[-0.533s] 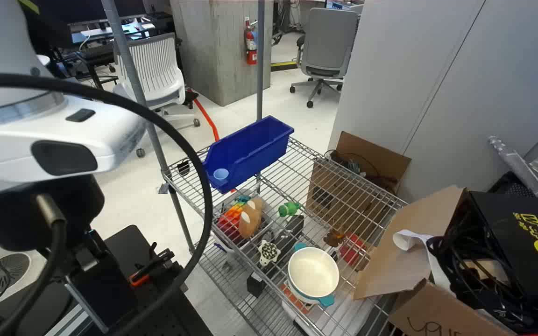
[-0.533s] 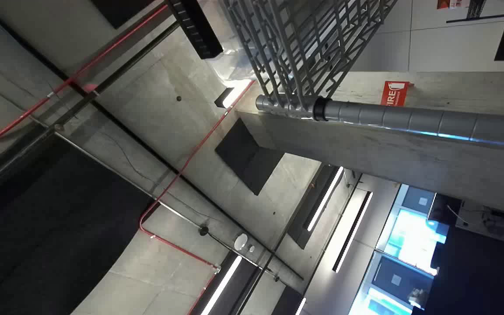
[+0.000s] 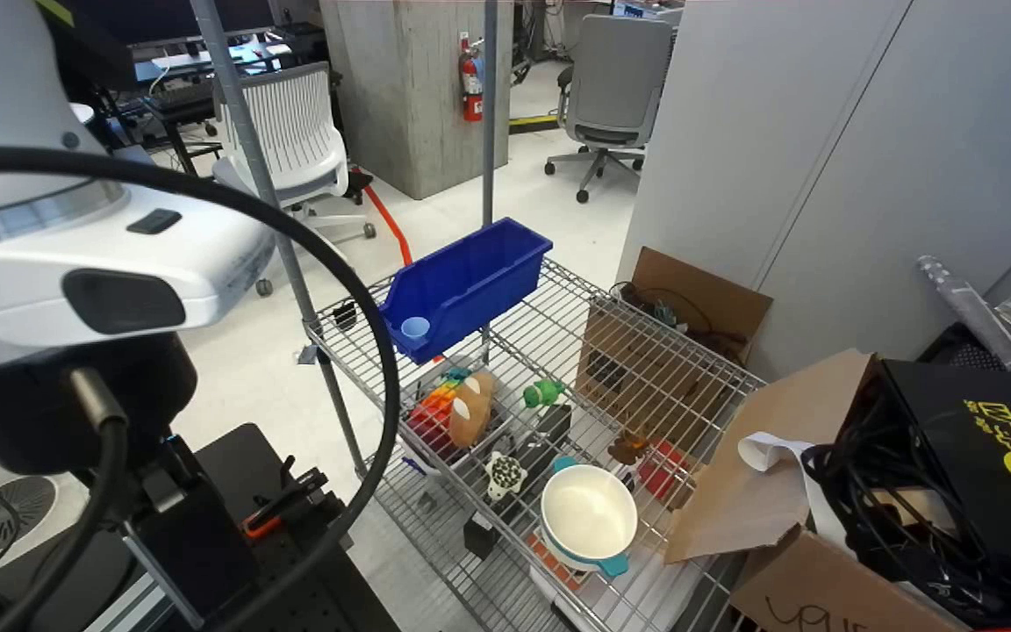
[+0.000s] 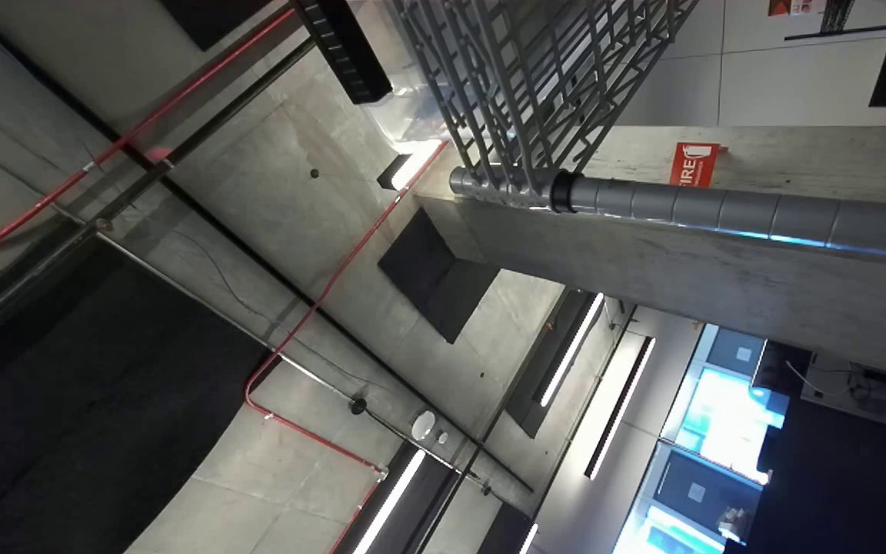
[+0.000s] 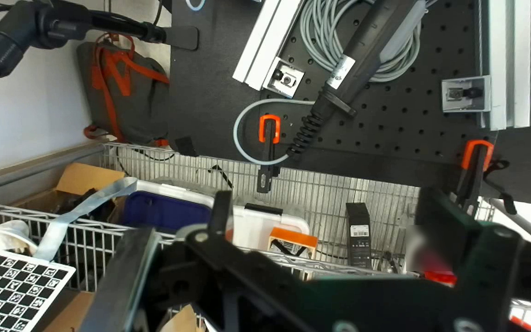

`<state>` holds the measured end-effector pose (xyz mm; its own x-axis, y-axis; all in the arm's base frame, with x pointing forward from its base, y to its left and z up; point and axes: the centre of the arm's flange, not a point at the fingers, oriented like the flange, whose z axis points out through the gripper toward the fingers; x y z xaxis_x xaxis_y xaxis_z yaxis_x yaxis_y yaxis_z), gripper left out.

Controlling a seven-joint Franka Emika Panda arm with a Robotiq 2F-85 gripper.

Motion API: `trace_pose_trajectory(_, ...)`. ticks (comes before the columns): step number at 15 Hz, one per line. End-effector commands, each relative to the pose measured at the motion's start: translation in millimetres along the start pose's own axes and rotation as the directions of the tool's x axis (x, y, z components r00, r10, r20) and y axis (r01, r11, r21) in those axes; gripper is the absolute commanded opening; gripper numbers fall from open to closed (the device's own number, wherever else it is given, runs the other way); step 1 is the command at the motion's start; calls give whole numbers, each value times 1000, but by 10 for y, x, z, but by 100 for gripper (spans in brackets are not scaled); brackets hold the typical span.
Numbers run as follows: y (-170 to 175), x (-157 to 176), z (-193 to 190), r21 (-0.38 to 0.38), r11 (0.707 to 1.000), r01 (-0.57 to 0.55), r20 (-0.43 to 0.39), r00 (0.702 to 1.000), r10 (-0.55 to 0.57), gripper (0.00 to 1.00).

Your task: Move the toy bread forward

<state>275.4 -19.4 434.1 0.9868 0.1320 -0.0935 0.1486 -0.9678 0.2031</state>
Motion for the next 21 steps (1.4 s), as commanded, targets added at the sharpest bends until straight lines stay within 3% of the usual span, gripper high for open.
trace_pose_trajectory(1,0,0,0,0,1000,0,0,1000,0,100)
trace_pose_trajectory(8,0,0,0,0,1000,0,0,1000,0,100)
trace_pose_trajectory(11,-116,194,-66,21,1000,7,-54,999,-6,100)
trace_pose_trajectory(15,-392,759,-180,135,991,-12,-146,989,32,100)
trace_pose_trajectory(18,-586,1145,21,194,981,10,-218,975,33,100)
trace_pose_trajectory(21,-733,1465,326,199,980,21,-255,967,31,100)
